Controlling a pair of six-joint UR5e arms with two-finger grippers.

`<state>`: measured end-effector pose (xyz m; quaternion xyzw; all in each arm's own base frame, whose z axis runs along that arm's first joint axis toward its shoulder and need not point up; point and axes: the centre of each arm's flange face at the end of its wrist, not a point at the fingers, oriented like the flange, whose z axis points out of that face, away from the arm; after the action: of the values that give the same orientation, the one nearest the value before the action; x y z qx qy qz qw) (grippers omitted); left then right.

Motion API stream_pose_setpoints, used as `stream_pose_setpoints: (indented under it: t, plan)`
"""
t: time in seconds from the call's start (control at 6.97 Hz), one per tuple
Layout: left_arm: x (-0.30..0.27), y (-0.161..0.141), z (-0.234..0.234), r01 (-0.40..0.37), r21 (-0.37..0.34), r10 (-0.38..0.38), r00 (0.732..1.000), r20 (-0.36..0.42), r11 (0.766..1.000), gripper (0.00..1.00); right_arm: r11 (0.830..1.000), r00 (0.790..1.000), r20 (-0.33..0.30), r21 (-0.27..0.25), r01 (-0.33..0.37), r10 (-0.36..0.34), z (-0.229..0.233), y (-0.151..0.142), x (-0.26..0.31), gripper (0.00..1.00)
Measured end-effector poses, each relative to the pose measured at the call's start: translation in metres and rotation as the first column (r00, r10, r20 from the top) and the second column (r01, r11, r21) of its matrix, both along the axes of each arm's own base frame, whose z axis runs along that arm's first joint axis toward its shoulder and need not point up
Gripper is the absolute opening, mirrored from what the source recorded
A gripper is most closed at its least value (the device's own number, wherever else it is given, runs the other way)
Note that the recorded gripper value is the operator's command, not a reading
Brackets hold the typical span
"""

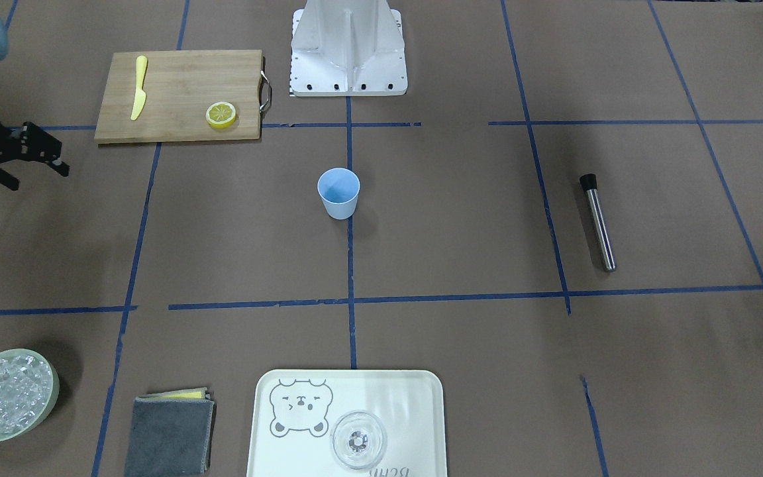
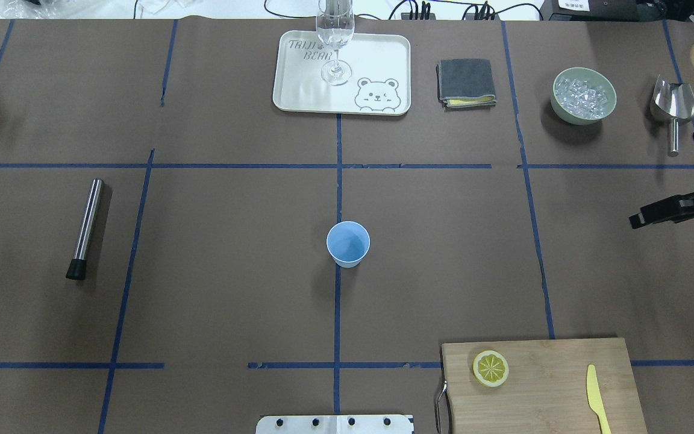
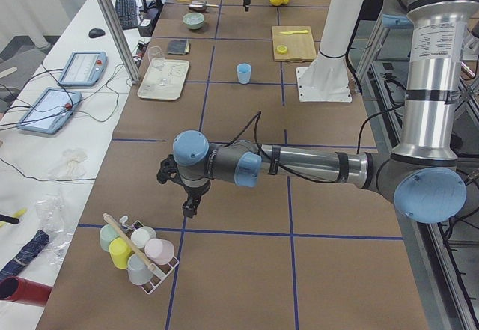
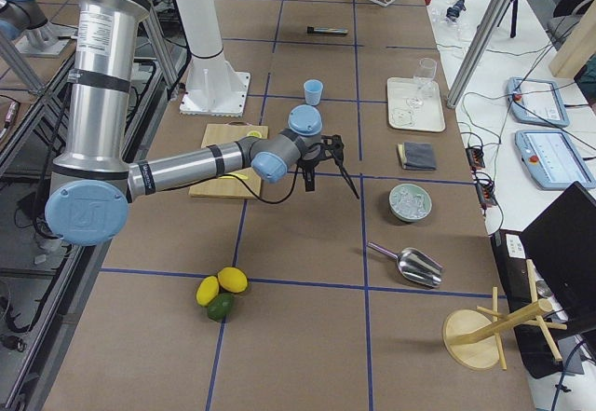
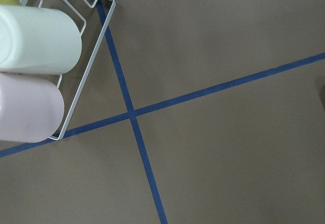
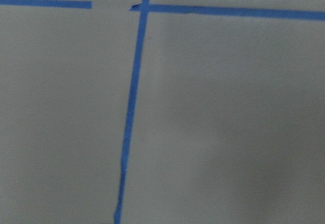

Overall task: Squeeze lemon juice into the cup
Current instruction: 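Lower the right gripper onto the lemon slice on the board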

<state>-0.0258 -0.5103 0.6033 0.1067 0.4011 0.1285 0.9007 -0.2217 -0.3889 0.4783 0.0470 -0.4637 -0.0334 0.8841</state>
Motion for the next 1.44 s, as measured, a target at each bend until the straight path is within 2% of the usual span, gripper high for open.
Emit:
stream_pose_setpoints:
  t: [0.43,0.72,1.0,1.44]
  plan:
    - [0.003,-0.001,-0.001,-0.007,0.055,0.007,1.000,-0.006,0.998,1.00,0.994,0.998,0.015,-0.094,-0.064,0.065,-0.067,0.082,-0.114,1.00]
    - [0.007,0.000,0.005,-0.017,0.041,0.019,0.999,-0.043,0.999,1.00,0.986,0.996,-0.023,-0.140,-0.093,0.091,-0.099,0.109,-0.165,1.00]
    - [0.009,0.001,0.007,-0.022,0.033,0.024,0.998,-0.062,0.999,1.00,0.986,0.993,-0.069,-0.135,-0.101,0.092,-0.120,0.130,-0.198,1.00]
    - [0.011,0.001,0.008,-0.026,0.031,0.028,0.998,-0.064,0.999,1.00,0.990,0.991,-0.114,-0.121,-0.078,0.065,-0.116,0.156,-0.215,1.00]
